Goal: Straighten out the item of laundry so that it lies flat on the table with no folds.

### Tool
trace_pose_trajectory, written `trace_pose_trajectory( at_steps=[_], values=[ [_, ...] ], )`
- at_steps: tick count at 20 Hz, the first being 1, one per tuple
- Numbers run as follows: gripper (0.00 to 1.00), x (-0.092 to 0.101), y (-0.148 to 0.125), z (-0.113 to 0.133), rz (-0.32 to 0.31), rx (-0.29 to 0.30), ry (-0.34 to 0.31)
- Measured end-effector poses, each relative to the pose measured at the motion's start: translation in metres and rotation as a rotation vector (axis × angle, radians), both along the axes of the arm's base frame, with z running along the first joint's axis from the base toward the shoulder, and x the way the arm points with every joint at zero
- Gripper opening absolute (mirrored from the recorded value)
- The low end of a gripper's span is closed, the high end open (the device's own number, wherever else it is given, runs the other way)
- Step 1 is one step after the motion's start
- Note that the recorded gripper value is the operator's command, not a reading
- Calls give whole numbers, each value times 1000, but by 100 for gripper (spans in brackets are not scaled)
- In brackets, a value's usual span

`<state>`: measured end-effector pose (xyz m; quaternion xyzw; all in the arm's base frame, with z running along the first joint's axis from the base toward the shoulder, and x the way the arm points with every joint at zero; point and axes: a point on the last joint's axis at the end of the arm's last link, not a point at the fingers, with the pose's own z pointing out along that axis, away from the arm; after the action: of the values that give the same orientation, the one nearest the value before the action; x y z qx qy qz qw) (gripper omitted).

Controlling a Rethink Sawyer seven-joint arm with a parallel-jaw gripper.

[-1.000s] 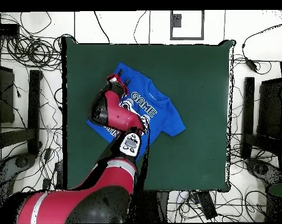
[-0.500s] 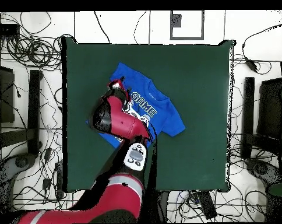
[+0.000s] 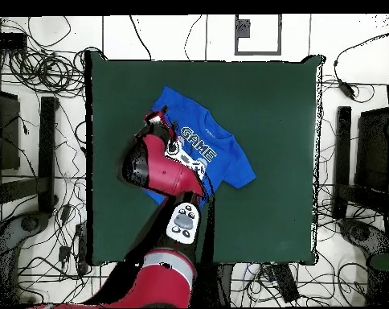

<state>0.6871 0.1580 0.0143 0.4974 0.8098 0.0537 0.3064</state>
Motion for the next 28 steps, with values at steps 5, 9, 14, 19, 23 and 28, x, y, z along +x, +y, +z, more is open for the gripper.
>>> trace_pose_trajectory(
  at_steps=[5, 9, 14, 19, 23, 28],
  values=[
    [100, -5, 13, -3, 19, -1, 5],
    [100, -9, 22, -6, 34, -2, 10],
    [100, -19, 28, -10, 41, -5, 26],
    [100, -38, 27, -19, 39, -11, 64],
    [100, -48, 24, -24, 34, -14, 83],
    [100, -56, 21, -26, 30, -16, 99]
  ],
)
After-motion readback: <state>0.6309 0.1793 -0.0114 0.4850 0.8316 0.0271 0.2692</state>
